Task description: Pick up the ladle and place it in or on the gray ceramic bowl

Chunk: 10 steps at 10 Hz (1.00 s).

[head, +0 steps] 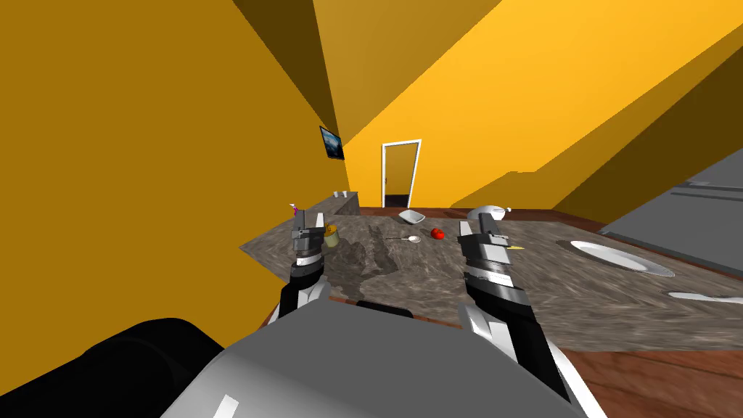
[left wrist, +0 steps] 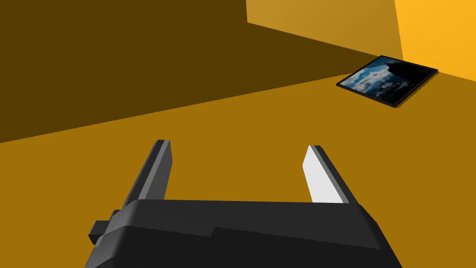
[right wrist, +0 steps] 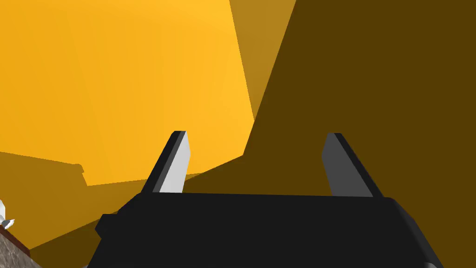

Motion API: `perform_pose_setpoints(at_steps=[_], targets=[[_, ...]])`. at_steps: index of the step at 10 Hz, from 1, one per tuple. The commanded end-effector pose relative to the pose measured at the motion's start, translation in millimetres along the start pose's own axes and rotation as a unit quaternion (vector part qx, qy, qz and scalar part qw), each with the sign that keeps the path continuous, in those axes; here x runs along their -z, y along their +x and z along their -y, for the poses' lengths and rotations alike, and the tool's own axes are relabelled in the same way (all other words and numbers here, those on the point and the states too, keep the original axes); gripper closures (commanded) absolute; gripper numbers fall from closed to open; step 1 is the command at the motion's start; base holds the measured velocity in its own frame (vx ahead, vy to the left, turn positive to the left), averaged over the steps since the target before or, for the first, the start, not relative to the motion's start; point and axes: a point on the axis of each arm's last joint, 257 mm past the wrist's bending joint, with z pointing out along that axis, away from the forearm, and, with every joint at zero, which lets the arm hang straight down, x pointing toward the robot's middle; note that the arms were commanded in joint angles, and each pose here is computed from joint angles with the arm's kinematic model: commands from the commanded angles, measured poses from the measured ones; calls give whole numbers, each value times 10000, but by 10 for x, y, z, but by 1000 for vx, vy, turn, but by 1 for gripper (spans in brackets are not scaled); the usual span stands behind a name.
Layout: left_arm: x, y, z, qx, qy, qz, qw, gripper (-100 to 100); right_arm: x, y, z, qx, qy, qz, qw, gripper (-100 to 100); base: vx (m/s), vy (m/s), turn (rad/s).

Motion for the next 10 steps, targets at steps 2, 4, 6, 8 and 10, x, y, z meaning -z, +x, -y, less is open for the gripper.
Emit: perform_pose_setpoints(at_steps=[2,4,6,8,10], targets=[[0,0,0,0,0,0,10000,0,-1,61,92,252,47,-332,9991,-100,-25,-28,78],[0,0,0,0,0,0,10000,0,-1,90,152,406,76,-520,9978,-100,-40,-42,71],[0,0,0,0,0,0,10000,0,-2,110,314,727,162,-828,9938,-100,-43,-45,126],[0,0,0,0,0,0,10000,0,-4,123,409,935,203,-1040,9900,-100,-34,-47,75],[0,0,0,0,0,-1,10000,0,-7,126,512,1151,245,-1246,9852,-100,-48,-60,147]])
